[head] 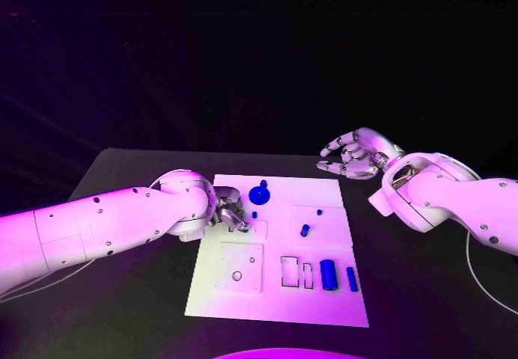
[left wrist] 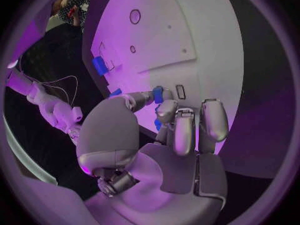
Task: Assemble the parts on the task board
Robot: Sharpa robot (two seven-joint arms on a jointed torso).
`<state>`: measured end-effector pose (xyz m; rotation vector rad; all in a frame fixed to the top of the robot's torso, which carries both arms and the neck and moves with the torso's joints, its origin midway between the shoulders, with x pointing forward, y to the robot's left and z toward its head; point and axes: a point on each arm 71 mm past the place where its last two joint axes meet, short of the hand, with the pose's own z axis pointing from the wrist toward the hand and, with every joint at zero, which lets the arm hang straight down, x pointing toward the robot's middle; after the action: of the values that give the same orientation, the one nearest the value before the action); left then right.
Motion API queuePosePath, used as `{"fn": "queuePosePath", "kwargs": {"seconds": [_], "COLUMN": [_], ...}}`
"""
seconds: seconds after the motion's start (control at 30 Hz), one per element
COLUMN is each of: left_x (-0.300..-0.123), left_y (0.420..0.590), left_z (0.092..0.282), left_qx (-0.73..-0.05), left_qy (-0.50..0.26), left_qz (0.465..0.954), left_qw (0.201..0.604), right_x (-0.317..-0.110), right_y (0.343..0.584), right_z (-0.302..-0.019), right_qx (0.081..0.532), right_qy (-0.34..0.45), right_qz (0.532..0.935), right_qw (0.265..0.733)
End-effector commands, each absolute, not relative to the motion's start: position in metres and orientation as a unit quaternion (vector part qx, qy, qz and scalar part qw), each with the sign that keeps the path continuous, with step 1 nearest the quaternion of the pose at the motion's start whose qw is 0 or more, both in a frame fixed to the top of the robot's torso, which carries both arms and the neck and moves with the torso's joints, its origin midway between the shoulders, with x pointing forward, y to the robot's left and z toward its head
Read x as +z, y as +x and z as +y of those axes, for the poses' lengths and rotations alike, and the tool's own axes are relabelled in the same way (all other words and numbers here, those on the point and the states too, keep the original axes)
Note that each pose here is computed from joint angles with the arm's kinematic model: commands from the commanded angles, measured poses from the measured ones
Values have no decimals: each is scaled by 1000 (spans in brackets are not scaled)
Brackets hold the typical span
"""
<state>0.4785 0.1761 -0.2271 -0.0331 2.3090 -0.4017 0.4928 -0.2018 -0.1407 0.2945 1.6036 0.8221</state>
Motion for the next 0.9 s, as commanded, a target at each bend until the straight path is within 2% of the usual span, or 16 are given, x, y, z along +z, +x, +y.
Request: {"fn": "queuePosePath", "kwargs": {"seconds": [0.03, 0.9], "left_x": [-231, -232], "left_y": [476, 478], "left_z": [176, 174], "left_qx": [-159, -160], "left_qy": [-15, -17], "left_qz": [916, 917], "left_qw": [368, 364], "right_x": [-142, -145], "right_y": [492, 493], "right_z": [-200, -201], "right_qx": [356, 353], "right_qy": [119, 120], "right_qz": [699, 707], "right_qw": [608, 601]}}
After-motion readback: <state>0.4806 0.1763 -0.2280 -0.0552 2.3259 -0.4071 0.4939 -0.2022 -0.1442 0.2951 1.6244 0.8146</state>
